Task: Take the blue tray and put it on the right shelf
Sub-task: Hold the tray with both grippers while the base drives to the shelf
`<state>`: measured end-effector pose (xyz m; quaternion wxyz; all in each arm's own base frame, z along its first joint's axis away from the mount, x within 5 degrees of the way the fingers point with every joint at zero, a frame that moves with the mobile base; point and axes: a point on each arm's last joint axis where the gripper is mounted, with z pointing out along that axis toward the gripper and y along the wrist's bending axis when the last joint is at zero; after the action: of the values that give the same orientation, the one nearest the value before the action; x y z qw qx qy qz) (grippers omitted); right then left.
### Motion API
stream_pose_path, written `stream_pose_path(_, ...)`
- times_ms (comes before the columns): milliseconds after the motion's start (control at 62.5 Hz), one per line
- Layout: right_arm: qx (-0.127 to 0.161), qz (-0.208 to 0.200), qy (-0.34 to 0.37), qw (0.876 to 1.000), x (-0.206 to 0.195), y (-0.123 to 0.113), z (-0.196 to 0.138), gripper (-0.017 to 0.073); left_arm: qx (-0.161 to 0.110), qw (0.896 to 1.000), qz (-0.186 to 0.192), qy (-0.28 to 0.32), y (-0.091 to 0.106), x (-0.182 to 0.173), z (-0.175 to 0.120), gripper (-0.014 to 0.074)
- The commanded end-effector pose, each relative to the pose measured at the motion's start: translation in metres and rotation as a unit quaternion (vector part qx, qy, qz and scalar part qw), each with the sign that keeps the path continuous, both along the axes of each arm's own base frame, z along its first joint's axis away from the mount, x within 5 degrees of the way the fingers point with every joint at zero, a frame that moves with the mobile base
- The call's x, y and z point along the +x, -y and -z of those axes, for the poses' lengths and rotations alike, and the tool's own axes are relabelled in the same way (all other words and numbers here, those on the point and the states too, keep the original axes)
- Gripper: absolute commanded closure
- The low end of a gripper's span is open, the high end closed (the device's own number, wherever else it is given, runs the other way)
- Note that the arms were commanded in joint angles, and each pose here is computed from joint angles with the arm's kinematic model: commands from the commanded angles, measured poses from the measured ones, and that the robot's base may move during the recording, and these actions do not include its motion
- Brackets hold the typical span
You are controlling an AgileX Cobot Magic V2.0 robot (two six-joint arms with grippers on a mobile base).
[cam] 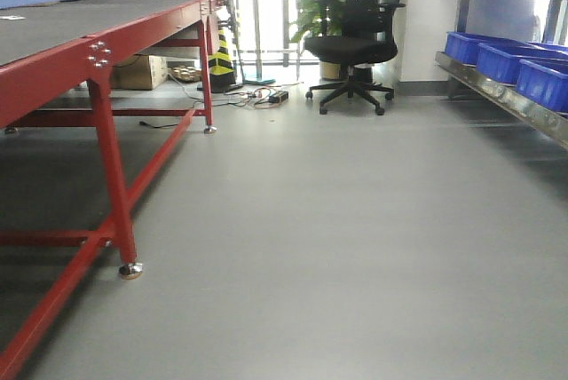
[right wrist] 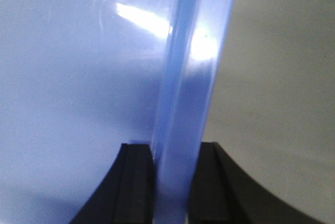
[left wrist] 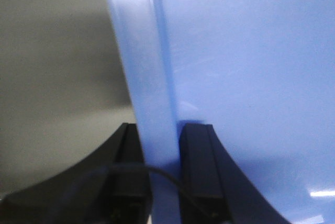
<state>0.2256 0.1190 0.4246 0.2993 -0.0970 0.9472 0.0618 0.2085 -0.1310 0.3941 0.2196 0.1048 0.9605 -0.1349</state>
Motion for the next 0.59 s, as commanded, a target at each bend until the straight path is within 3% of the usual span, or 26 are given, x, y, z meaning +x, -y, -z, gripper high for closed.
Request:
stream_pose_path(0,0.021,-0.015,0.007,1.0,-0.0131,0.0017,-0.0149,0.0505,-0.001,0.999,0.046,-0.026,0.0014,-0.0174,-0.0087,0.0642)
stream_pose_path(576,0.021,-0.015,0.007,1.0,-0.0131,0.0017,-0.0149,0.0505,-0.002,0.999,0.046,-0.027,0.0016,-0.0175,-0.0087,0.0642)
